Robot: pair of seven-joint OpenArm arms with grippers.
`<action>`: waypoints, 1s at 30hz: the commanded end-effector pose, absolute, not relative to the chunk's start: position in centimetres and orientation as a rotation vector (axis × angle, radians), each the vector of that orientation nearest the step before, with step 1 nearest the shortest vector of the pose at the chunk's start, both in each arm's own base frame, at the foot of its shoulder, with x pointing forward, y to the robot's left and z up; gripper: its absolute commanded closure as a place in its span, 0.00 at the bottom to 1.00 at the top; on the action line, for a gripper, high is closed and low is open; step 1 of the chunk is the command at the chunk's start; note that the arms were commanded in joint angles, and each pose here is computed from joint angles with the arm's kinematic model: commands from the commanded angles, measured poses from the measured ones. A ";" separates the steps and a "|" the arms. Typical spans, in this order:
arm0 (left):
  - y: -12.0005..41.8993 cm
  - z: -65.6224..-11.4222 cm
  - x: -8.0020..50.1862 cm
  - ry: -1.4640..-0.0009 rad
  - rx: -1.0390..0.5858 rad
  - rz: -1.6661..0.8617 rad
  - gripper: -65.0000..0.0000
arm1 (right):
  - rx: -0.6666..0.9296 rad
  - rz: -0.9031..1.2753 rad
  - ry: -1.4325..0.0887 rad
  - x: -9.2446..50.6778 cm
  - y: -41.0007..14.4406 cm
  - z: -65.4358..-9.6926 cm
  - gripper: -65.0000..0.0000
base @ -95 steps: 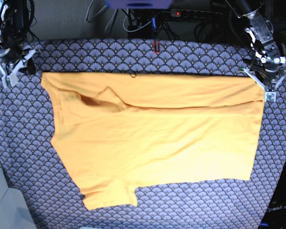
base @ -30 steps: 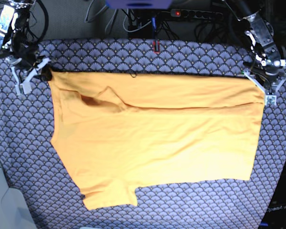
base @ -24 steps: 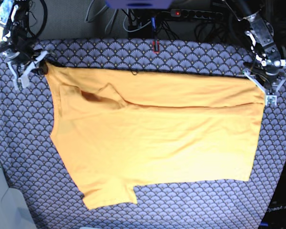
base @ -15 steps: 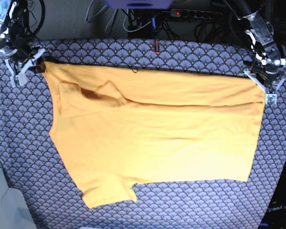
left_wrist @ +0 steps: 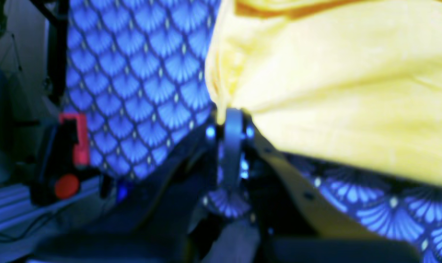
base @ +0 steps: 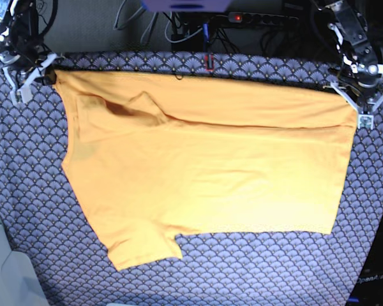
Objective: Fold the T-shirt properly
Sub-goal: 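Hold the edge corners and smooth the shirt taut with both grippers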
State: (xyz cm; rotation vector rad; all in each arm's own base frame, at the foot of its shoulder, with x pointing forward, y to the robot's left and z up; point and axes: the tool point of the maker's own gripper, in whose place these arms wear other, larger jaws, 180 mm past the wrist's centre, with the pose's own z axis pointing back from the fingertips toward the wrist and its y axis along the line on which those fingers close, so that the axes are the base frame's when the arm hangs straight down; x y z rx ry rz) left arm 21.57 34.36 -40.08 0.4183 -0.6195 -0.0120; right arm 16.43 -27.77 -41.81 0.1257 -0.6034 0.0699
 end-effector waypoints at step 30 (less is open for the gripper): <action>32.5 -41.7 18.6 -0.561 0.352 -0.105 0.61 | 0.087 0.065 -0.614 15.2 -29.4 -41.2 0.65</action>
